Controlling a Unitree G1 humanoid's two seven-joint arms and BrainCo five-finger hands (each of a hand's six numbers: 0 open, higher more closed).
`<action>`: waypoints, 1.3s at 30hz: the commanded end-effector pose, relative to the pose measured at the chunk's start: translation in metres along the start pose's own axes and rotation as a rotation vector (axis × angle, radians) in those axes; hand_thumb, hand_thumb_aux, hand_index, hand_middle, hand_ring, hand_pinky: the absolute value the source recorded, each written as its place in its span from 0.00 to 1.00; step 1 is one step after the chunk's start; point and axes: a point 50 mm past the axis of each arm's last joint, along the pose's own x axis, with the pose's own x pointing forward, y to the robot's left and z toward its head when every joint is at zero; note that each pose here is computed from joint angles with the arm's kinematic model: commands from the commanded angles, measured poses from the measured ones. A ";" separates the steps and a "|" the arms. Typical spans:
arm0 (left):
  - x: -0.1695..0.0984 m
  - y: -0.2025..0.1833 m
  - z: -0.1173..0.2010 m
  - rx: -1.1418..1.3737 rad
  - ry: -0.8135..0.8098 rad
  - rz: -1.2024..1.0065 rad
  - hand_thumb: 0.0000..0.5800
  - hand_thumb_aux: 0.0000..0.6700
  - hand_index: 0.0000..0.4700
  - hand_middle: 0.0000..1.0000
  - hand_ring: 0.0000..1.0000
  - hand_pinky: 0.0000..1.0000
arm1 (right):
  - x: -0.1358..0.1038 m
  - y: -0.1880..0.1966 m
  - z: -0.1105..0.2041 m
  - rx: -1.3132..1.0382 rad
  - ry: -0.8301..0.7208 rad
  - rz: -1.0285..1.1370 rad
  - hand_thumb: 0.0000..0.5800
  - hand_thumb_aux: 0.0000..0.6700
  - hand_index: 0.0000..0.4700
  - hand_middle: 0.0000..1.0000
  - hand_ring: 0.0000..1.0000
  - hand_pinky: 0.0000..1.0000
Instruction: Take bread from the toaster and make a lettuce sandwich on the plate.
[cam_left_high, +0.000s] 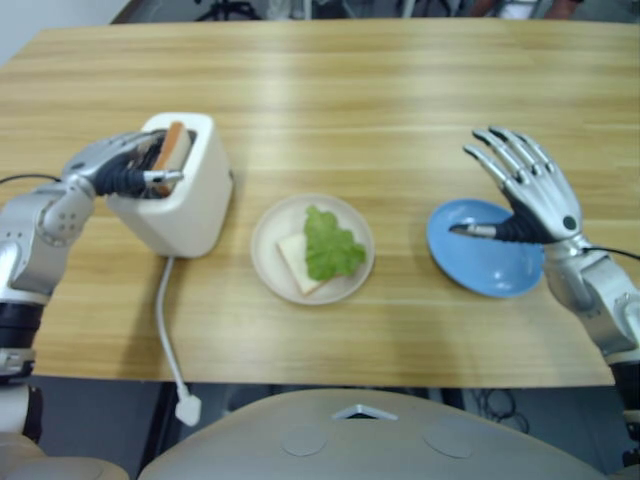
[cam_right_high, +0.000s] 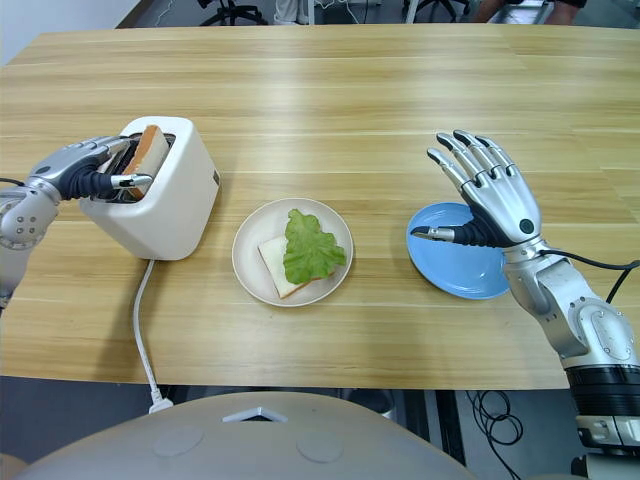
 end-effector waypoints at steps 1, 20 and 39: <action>0.005 -0.010 0.006 0.050 -0.012 -0.053 0.00 0.00 0.00 0.00 0.00 0.00 | -0.001 0.001 0.003 -0.006 -0.002 0.014 0.00 0.00 0.00 0.00 0.00 0.00; 0.011 -0.017 0.016 -0.078 -0.079 -0.031 1.00 1.00 0.98 0.00 0.00 0.00 | -0.008 -0.001 0.005 -0.008 0.011 0.006 0.00 0.00 0.00 0.00 0.00 0.00; 0.018 0.002 0.015 -0.210 -0.113 0.165 1.00 1.00 0.98 1.00 1.00 1.00 | -0.010 -0.003 0.002 -0.008 0.009 0.000 0.00 0.00 0.00 0.00 0.00 0.00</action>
